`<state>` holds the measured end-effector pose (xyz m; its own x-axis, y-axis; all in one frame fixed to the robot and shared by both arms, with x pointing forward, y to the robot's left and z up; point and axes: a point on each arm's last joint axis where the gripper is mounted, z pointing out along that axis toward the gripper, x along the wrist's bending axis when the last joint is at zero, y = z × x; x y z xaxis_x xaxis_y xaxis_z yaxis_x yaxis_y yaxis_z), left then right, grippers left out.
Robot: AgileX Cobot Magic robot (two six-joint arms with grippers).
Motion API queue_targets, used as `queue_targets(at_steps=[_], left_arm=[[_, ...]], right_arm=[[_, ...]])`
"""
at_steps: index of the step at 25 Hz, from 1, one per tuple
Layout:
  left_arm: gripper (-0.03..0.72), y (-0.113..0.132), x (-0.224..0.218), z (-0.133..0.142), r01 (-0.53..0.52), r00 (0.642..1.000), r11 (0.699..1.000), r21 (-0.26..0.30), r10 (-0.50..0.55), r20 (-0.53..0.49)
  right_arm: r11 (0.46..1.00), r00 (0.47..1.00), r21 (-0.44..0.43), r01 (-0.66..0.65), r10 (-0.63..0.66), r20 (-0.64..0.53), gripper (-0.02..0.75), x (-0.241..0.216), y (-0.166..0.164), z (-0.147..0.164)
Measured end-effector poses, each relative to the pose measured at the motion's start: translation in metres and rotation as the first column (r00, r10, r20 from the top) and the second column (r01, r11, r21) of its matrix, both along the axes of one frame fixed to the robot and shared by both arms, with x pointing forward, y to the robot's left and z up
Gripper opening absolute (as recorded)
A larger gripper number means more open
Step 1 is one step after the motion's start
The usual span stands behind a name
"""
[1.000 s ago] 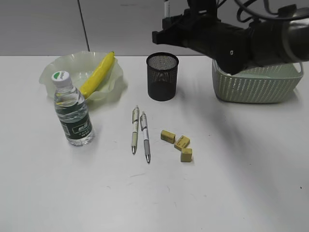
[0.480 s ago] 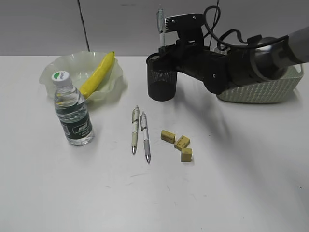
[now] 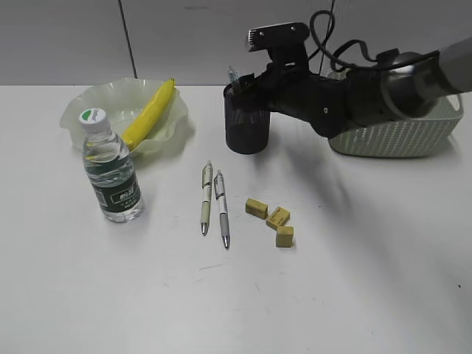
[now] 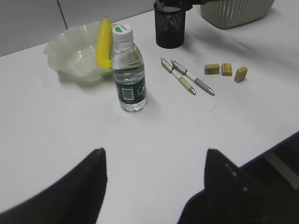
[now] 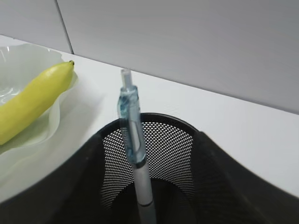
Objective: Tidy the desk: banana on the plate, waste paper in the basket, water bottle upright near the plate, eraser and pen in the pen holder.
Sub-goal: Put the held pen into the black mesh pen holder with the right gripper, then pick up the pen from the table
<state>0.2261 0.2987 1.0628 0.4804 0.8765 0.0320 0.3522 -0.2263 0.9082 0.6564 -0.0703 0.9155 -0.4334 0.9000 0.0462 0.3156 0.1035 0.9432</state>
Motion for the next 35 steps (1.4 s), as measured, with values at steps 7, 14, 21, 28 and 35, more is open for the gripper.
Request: queue_targets(at_steps=[7,14,21,28,35], left_arm=[[0.489,0.0,0.0,0.0,0.0,1.0,1.0,0.0,0.0,0.0],[0.489,0.0,0.0,0.0,0.0,1.0,1.0,0.0,0.0,0.0],[0.489,0.0,0.0,0.0,0.0,1.0,1.0,0.0,0.0,0.0],[0.485,0.0,0.0,0.0,0.0,1.0,1.0,-0.001,0.0,0.0],[0.468,0.0,0.0,0.0,0.0,1.0,1.0,-0.001,0.0,0.0]], right_arm=[[0.999,0.997,-0.021,-0.025,0.023,-0.074,0.479,-0.022,-0.009,0.083],[0.966,0.964,-0.234,-0.114,0.051,-0.262,0.479,-0.09,-0.047,0.176],[0.938,0.953,-0.327,-0.116,0.013,-0.301,0.479,-0.168,-0.096,0.225],[0.946,0.956,-0.309,-0.099,0.005,-0.292,0.479,-0.262,-0.149,0.219],[0.969,0.959,-0.232,-0.083,0.014,-0.283,0.478,-0.344,-0.191,0.173]])
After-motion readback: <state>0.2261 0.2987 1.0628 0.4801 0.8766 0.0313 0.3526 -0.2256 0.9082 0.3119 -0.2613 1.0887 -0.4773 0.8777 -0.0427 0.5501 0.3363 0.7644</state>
